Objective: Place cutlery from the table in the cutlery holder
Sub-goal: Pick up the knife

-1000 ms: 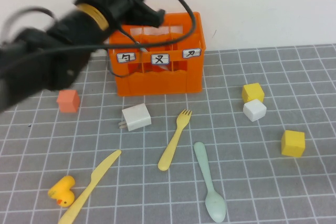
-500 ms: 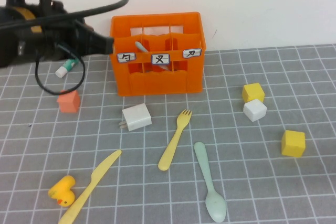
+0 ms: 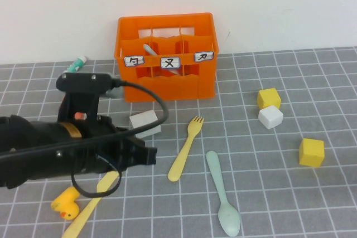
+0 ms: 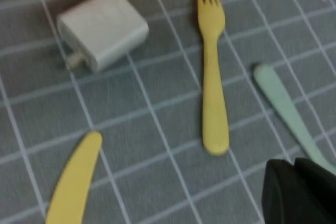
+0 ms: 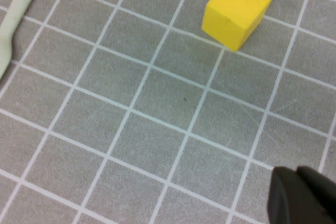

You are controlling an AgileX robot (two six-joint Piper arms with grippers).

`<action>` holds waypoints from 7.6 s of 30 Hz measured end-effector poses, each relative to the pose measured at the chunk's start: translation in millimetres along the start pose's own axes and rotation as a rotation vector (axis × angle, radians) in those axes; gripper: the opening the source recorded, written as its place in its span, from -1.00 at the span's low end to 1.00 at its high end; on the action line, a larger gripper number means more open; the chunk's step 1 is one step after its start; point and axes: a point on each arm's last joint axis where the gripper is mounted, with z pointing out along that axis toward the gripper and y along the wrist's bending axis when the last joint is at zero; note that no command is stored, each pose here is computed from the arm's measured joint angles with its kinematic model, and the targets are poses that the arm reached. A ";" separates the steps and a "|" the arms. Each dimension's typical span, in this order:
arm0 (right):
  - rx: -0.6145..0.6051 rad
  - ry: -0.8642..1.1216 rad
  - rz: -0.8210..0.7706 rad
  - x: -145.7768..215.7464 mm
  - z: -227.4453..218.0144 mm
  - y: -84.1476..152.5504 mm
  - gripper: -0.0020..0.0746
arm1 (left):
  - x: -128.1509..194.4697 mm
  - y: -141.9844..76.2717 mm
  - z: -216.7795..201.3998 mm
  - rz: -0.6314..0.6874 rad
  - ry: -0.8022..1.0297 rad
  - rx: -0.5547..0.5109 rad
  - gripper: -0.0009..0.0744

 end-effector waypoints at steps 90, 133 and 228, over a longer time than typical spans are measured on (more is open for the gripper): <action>-0.076 -0.053 -0.038 -4.7 -0.4 7.0 -0.95 | 43.9 78.5 27.3 -0.350 0.458 -0.383 -0.92; -0.113 -0.044 -0.038 -3.8 -0.7 10.4 -0.95 | 2.3 139.5 48.7 -0.362 0.313 -0.633 -0.93; -0.148 -0.085 -0.047 -7.4 -1.3 13.6 -0.95 | -31.7 62.4 92.2 -0.470 0.137 -0.567 -0.98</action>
